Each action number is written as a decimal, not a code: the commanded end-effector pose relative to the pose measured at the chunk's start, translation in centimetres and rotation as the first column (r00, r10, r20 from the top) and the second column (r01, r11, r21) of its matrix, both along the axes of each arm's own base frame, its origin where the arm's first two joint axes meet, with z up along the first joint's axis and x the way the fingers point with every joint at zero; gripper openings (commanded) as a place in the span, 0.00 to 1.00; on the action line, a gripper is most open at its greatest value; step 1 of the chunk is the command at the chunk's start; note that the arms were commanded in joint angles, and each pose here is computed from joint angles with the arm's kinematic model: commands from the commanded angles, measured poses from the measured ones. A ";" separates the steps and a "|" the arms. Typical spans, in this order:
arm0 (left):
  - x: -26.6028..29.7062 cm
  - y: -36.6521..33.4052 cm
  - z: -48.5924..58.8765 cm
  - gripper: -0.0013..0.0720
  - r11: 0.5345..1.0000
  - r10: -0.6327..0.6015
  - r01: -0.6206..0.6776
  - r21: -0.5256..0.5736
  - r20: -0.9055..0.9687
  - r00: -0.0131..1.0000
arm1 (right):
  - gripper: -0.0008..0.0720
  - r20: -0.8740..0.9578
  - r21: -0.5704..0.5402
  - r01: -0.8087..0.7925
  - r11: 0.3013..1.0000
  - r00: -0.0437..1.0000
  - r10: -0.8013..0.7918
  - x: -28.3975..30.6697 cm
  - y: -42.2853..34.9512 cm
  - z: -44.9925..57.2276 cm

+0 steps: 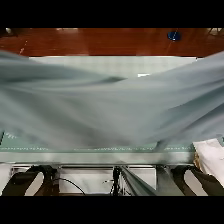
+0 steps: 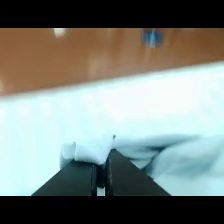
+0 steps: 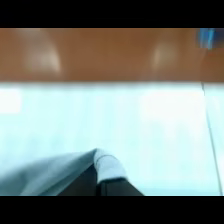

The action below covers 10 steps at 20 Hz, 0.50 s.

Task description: Fold the shirts.

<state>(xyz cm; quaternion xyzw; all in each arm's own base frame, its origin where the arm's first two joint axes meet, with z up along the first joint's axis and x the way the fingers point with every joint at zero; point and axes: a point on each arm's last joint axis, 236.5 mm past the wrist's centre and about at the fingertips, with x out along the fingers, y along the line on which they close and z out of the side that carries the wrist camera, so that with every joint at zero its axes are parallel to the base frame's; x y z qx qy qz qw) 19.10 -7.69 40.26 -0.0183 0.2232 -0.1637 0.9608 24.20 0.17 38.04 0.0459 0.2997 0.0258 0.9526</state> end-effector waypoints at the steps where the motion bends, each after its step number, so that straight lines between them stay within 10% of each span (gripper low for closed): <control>1: 1.1 0.2 -8.5 0.06 1.000 0.000 -0.004 -0.014 -0.295 0.956 | 0.05 -0.293 0.076 -0.033 0.997 0.955 0.054 1.5 -0.3 -7.4; 10: 17.0 3.1 -26.0 0.06 0.995 0.093 -0.103 0.005 -0.476 0.874 | 0.05 -0.545 -0.038 -0.092 0.995 0.837 0.057 15.4 -0.7 -26.9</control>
